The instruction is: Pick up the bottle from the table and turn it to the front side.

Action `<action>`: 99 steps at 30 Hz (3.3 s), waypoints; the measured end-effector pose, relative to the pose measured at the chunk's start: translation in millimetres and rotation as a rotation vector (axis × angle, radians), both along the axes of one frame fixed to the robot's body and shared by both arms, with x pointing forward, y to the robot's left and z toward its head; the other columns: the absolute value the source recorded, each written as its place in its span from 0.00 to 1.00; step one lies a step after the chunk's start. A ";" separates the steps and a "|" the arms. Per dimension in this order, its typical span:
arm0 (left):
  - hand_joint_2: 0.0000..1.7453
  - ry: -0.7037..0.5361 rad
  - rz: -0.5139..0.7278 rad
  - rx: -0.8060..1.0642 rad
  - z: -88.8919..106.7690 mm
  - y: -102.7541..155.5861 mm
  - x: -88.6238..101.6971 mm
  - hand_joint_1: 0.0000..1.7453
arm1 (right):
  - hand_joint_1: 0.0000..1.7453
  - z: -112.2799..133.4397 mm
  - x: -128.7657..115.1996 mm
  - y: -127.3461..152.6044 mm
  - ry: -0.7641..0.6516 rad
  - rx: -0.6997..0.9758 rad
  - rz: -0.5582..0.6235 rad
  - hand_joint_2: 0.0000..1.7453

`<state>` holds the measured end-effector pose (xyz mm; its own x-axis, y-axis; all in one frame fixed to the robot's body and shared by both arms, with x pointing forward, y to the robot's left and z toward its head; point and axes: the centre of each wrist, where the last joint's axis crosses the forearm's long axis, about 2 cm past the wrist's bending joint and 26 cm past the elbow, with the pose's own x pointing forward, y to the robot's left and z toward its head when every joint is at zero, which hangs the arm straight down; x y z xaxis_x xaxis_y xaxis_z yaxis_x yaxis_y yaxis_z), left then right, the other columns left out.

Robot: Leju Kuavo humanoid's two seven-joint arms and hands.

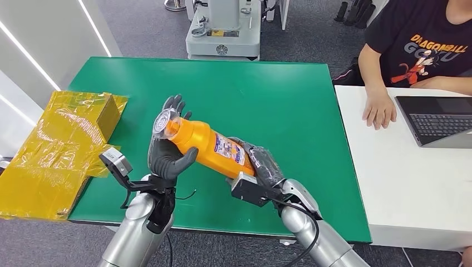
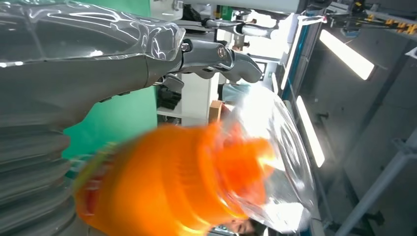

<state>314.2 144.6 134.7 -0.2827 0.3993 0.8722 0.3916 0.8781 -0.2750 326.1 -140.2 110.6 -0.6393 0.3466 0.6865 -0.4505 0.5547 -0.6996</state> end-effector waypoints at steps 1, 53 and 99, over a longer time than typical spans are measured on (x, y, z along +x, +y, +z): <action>1.00 0.002 0.001 -0.002 -0.2 0.0 -0.2 0.00 | 1.00 -0.8 -0.9 0.7 0.018 -0.008 0.015 1.00; 1.00 -0.008 -0.083 -0.015 -5.7 -0.4 -9.6 1.00 | 1.00 -4.5 -4.1 -1.3 0.002 -0.107 0.050 1.00; 1.00 -0.026 0.244 0.240 -12.1 77.1 -14.1 1.00 | 0.00 28.3 -42.6 19.7 -0.128 0.436 -0.167 1.00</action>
